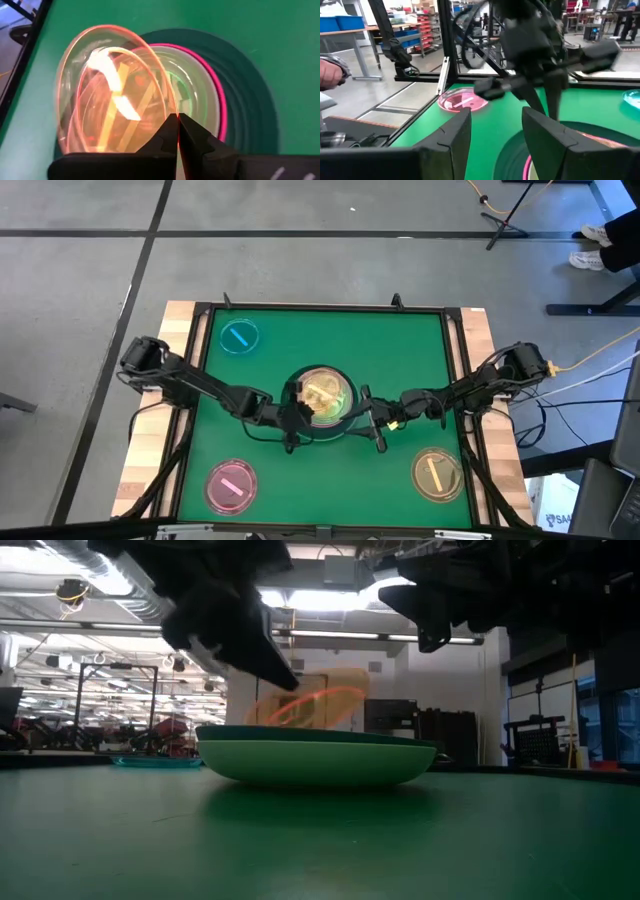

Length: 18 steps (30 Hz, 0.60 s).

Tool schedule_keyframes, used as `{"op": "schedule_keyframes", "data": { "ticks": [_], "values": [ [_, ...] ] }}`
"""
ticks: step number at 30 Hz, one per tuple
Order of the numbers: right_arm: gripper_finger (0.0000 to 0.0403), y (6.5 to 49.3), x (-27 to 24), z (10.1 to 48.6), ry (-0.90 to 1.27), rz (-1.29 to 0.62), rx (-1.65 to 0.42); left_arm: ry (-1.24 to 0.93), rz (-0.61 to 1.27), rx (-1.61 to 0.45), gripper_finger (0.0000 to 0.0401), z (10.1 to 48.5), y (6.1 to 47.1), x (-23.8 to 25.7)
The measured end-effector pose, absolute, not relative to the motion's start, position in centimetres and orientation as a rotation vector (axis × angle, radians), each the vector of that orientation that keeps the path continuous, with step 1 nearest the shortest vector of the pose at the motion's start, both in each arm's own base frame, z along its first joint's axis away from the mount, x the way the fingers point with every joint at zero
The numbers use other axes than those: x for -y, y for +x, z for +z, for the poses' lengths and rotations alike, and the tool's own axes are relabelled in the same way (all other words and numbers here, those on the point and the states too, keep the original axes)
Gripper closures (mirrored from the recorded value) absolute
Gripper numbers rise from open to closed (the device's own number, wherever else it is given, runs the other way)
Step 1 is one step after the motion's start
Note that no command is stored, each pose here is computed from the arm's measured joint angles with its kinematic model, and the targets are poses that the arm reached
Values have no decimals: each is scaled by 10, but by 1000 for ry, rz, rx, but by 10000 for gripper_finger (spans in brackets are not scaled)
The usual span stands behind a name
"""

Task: Stack plastic plates
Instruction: Stack the left transparent orange plate on top of the transparent green plate

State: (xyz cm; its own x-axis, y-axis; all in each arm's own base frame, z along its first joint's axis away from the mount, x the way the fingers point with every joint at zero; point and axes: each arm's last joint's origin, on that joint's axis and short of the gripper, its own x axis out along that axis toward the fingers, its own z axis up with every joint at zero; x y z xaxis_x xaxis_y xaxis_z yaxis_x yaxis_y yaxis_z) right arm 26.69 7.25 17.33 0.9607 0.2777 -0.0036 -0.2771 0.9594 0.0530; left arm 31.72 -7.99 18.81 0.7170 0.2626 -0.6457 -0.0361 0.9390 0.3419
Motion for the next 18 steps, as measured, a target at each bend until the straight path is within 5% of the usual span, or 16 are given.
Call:
{"op": "schedule_keyframes", "data": {
  "ticks": [18],
  "values": [
    [233, 267, -72, 171, 43, 271, -36, 302, 168, -783, 396, 168, 331, 67]
  ]
}}
